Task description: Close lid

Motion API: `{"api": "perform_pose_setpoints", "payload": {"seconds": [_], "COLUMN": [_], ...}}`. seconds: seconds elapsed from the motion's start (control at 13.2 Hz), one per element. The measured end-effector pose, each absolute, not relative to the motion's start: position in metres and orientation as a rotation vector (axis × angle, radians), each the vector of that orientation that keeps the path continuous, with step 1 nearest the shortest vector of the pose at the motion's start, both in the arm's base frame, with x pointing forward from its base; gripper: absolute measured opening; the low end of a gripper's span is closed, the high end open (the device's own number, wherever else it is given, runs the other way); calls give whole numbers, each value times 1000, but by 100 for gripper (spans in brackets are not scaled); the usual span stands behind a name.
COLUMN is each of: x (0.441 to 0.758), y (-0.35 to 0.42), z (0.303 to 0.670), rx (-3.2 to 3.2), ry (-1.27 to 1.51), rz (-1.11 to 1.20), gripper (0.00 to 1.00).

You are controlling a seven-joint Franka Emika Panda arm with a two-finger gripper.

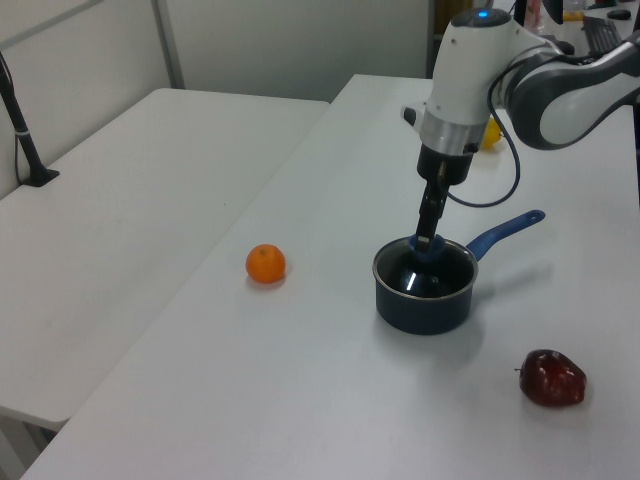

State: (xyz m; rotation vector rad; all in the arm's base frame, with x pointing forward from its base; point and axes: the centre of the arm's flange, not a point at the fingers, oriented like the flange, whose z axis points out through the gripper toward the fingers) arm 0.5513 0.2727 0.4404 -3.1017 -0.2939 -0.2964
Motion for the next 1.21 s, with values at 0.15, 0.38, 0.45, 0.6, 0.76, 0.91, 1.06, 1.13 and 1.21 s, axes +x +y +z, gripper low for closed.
{"api": "perform_pose_setpoints", "payload": {"seconds": [0.15, 0.38, 0.45, 0.6, 0.76, 0.91, 1.06, 1.13, 1.21], "x": [561, 579, 582, 584, 581, 572, 557, 552, 548], "y": [251, 195, 180, 133, 86, 41, 6, -3, -10], "z": [464, 512, 524, 548, 568, 589, 606, 610, 613], "rx": [-3132, -3185, -3197, -3228, -3248, -3258, -3255, -3242, -3224], "ry": [-229, -85, -77, -106, -127, -115, -55, -25, 5], "rz": [-271, -220, -209, -169, -117, -70, -20, 0, 14], "gripper": [100, 100, 100, 100, 100, 100, 100, 100, 100]}}
